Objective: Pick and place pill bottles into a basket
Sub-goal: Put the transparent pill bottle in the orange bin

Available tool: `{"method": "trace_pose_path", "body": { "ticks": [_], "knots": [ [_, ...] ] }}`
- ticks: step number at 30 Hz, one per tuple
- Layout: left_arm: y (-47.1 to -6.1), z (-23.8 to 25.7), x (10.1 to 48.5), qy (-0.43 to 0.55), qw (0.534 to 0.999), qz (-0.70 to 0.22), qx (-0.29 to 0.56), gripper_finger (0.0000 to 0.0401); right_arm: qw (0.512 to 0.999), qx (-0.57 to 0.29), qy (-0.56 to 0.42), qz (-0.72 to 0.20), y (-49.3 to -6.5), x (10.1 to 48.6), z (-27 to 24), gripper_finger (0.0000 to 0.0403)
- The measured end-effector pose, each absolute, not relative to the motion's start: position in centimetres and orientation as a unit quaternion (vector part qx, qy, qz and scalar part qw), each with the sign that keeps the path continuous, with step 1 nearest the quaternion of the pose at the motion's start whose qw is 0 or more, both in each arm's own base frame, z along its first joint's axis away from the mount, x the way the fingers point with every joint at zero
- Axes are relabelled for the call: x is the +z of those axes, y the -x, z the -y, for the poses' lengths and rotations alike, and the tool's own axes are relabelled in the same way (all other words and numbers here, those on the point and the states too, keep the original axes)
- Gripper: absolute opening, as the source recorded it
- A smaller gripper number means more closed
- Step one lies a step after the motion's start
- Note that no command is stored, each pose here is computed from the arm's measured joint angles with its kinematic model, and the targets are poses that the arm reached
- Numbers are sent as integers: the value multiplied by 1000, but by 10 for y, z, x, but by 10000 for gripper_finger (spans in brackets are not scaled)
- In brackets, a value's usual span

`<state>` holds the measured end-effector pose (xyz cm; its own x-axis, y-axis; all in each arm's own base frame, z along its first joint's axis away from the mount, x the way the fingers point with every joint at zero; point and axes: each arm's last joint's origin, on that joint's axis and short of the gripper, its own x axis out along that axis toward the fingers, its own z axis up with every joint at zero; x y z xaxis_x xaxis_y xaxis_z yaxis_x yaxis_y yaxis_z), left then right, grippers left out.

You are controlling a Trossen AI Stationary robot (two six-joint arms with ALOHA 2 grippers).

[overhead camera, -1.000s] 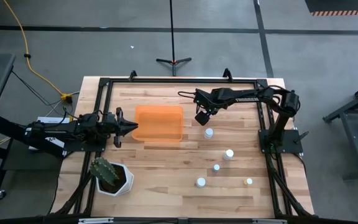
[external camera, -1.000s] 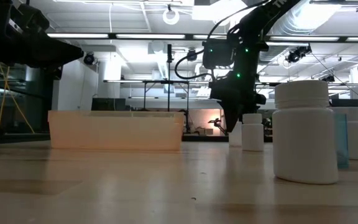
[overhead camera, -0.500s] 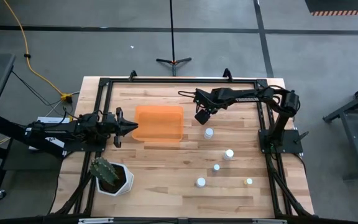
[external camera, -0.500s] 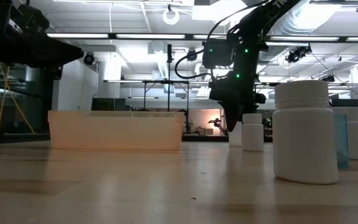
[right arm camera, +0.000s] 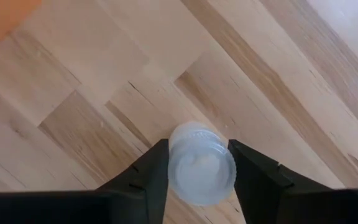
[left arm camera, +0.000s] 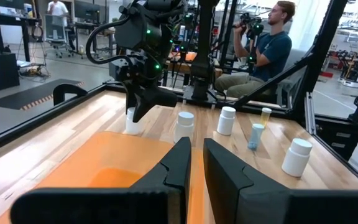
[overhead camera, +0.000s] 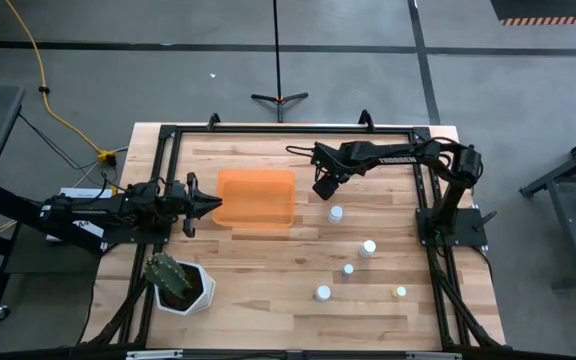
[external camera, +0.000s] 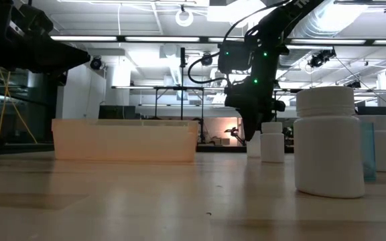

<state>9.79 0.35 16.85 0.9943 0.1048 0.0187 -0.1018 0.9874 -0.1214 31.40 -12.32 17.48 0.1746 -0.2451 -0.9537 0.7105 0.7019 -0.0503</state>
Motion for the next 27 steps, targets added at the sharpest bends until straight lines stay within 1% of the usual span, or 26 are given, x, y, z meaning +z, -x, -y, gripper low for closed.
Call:
{"method": "trace_pose_path", "body": {
  "ticks": [3, 10, 15, 22, 27],
  "knots": [
    [-98, -3, 169, 55, 997, 12, 52, 79, 738, -323, -209, -555, -314, 175, 123, 138],
    [-98, -3, 169, 55, 997, 12, 52, 79, 736, -327, -213, -553, -314, 175, 123, 145],
    [-98, -3, 168, 55, 997, 12, 52, 79, 736, -330, -212, -552, -314, 175, 123, 134],
    [-98, -4, 169, 55, 997, 13, 54, 79, 737, -325, -215, -552, -314, 175, 123, 140],
    [-98, -4, 169, 53, 997, 13, 56, 79, 739, -321, -218, -551, -315, 177, 123, 132]
  ]
}}
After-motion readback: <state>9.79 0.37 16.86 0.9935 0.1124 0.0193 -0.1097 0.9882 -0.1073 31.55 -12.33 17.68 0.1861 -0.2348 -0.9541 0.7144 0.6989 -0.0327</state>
